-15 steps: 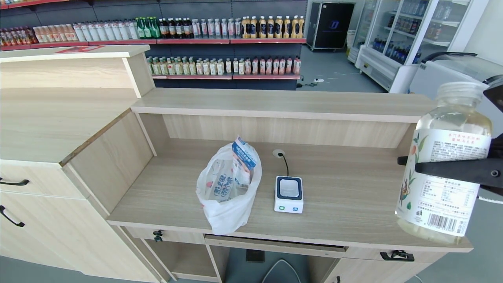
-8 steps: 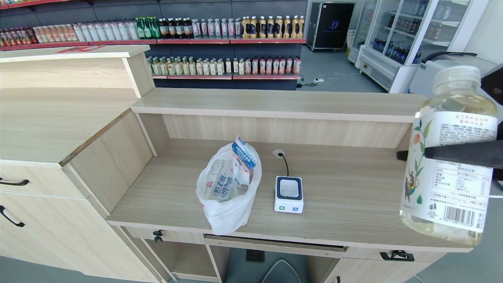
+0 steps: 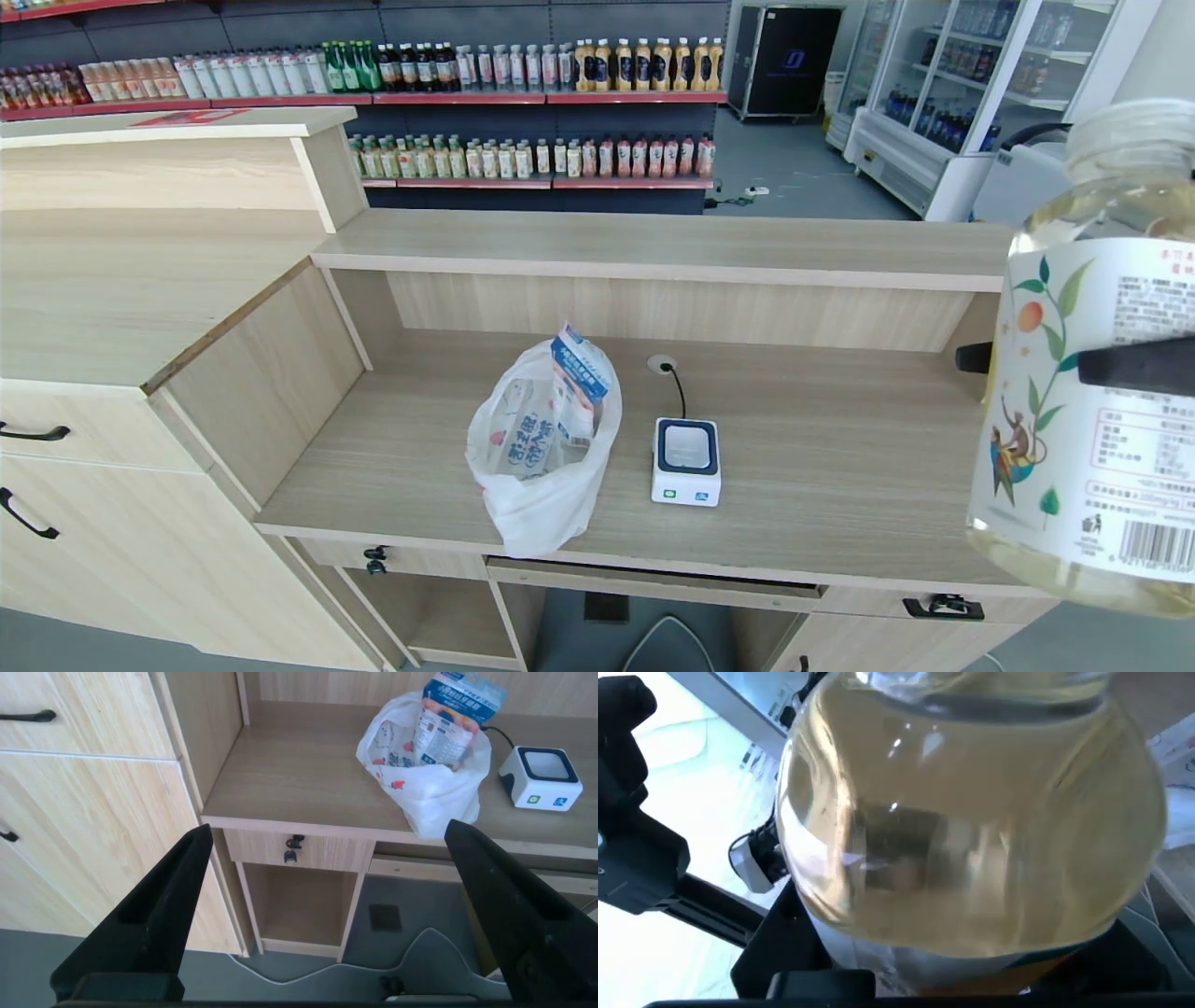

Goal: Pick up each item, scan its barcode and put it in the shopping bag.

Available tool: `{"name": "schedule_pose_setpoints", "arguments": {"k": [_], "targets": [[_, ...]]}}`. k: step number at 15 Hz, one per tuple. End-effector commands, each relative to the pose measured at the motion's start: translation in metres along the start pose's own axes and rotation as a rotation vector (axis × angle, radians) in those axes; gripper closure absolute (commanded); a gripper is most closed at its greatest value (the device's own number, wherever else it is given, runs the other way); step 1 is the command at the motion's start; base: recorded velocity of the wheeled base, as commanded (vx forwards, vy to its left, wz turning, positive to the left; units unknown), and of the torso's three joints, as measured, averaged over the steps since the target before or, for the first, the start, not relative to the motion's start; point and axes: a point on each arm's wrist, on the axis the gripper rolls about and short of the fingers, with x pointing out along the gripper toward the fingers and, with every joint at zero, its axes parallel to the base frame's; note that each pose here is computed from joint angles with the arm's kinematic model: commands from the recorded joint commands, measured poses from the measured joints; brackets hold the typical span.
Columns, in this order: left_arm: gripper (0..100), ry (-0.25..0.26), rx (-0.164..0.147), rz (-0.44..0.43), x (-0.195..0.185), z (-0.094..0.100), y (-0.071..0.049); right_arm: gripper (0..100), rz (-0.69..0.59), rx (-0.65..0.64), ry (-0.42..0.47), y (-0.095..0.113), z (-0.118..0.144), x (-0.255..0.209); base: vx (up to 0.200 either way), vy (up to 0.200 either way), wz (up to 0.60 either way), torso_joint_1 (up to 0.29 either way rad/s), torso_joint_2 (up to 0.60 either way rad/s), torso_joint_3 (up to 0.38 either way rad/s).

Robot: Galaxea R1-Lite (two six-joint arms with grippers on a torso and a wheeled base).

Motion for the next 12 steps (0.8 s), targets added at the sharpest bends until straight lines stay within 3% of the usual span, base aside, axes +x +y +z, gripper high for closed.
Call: {"name": "schedule_pose_setpoints", "arguments": {"k": [1, 6, 12], "targets": [[0, -0.001, 0.000, 0.000, 0.000, 0.000, 0.000, 100, 0.022, -0.003, 0.009, 0.004, -0.002, 0.003, 0.000, 0.000, 0.00, 0.000, 0.00, 0.000], [0, -0.001, 0.000, 0.000, 0.000, 0.000, 0.000, 100, 0.079, 0.008, 0.041, 0.016, -0.013, 0.010, 0.000, 0.000, 0.00, 0.000, 0.00, 0.000], [0, -0.001, 0.000, 0.000, 0.000, 0.000, 0.000, 100, 0.073, 0.009, 0.039, 0.016, -0.014, 0.009, 0.000, 0.000, 0.00, 0.000, 0.00, 0.000]]}}
